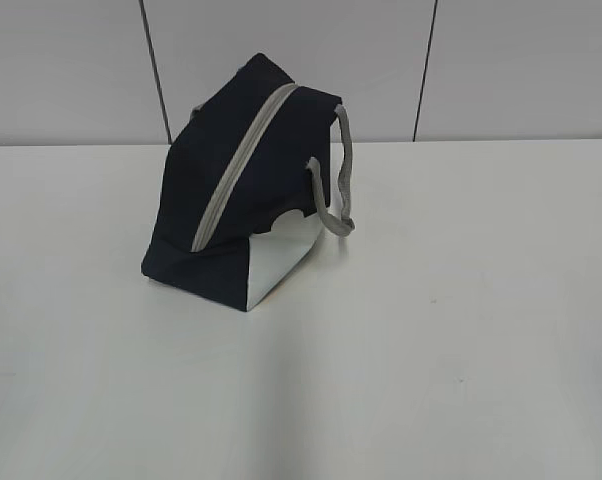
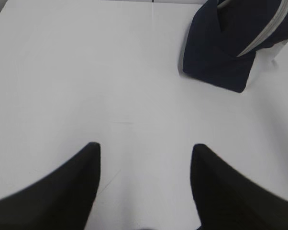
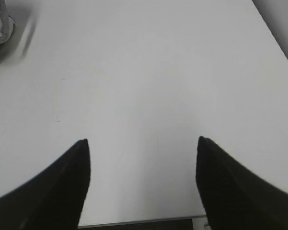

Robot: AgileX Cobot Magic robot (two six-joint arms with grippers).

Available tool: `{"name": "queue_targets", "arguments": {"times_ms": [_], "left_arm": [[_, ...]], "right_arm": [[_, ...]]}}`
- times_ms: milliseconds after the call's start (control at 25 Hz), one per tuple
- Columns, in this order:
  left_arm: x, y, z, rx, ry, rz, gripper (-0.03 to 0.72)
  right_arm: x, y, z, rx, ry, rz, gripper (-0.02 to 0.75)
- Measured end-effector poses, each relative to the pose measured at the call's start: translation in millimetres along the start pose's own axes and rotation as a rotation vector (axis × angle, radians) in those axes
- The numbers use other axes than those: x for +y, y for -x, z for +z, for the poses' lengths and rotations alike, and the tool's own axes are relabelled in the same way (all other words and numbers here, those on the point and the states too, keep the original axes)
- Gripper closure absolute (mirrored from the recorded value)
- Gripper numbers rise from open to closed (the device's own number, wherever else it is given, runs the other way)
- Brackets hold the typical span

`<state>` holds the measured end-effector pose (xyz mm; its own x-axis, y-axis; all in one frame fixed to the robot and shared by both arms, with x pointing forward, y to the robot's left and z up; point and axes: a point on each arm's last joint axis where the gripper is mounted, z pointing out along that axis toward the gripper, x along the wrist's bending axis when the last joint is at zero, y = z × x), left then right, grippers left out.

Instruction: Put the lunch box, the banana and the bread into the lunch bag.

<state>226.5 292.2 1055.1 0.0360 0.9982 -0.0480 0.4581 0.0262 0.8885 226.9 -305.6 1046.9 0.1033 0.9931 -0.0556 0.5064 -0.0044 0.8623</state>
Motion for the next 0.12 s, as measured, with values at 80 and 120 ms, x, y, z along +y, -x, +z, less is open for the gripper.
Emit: {"name": "queue_targets", "arguments": {"times_ms": [80, 120], "left_arm": [[0.0, 0.0, 0.0, 0.0, 0.0, 0.0, 0.265], [0.0, 0.0, 0.0, 0.0, 0.0, 0.0, 0.265]], "right_arm": [[0.0, 0.0, 0.0, 0.0, 0.0, 0.0, 0.227], [0.0, 0.0, 0.0, 0.0, 0.0, 0.0, 0.227]]}}
